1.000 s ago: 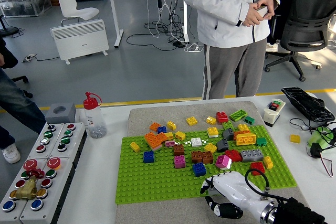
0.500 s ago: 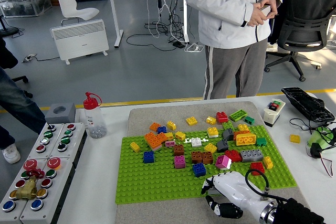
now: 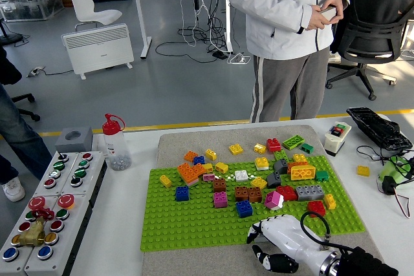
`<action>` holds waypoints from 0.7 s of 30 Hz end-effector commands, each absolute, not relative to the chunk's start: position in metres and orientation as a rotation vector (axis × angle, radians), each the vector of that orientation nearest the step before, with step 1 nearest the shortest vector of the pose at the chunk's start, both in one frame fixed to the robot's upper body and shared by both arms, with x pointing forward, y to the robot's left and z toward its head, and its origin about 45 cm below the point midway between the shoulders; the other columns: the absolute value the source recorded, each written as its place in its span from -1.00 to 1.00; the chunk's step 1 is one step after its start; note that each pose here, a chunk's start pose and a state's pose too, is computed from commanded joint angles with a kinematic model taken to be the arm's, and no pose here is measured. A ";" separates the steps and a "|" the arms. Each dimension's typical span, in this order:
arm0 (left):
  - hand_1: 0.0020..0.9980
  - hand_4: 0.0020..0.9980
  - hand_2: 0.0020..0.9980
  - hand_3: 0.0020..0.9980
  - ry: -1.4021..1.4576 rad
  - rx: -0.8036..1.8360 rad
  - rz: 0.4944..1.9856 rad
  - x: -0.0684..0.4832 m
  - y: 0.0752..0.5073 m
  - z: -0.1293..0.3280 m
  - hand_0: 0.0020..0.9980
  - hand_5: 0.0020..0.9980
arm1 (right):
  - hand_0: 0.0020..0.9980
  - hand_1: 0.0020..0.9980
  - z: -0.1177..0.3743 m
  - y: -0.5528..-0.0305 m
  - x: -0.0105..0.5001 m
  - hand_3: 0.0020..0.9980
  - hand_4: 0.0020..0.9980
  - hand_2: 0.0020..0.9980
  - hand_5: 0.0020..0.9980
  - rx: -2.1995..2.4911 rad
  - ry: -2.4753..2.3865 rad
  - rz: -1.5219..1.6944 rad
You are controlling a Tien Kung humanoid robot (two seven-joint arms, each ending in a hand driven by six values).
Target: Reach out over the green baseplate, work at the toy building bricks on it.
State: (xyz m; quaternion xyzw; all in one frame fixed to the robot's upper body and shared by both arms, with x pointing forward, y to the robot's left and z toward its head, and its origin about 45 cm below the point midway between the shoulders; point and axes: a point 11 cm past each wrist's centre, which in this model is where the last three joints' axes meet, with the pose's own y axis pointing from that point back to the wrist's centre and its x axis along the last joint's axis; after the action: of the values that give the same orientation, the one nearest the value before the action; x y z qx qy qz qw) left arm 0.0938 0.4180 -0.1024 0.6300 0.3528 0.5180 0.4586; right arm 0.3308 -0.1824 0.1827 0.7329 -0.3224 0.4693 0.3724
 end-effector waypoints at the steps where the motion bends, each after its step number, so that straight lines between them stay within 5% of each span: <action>1: 0.38 -0.30 0.33 0.21 0.869 1.552 1.276 0.094 0.418 -0.102 0.35 1.00 | 0.22 0.30 0.183 -0.182 0.331 0.20 -0.12 0.27 -0.52 1.878 -0.827 1.202; 20: 0.38 -0.30 0.33 0.21 0.867 1.546 1.283 0.097 0.419 -0.102 0.35 1.00 | 0.18 0.28 0.223 -0.201 0.355 0.20 -0.12 0.26 -0.52 1.824 -1.074 1.293; 21: 0.38 -0.30 0.33 0.21 0.867 1.546 1.284 0.097 0.419 -0.102 0.35 1.00 | 0.28 0.36 0.225 -0.204 0.358 0.37 -0.09 0.36 -0.58 1.805 -1.091 1.295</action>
State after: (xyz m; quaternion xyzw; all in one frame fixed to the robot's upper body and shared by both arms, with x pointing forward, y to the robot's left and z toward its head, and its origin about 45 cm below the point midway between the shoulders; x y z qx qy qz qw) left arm 0.0967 0.4189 -0.1015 0.6276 0.3521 0.5213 0.4587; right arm 0.3577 -0.2039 0.2254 0.6892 -0.4164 0.4945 0.3273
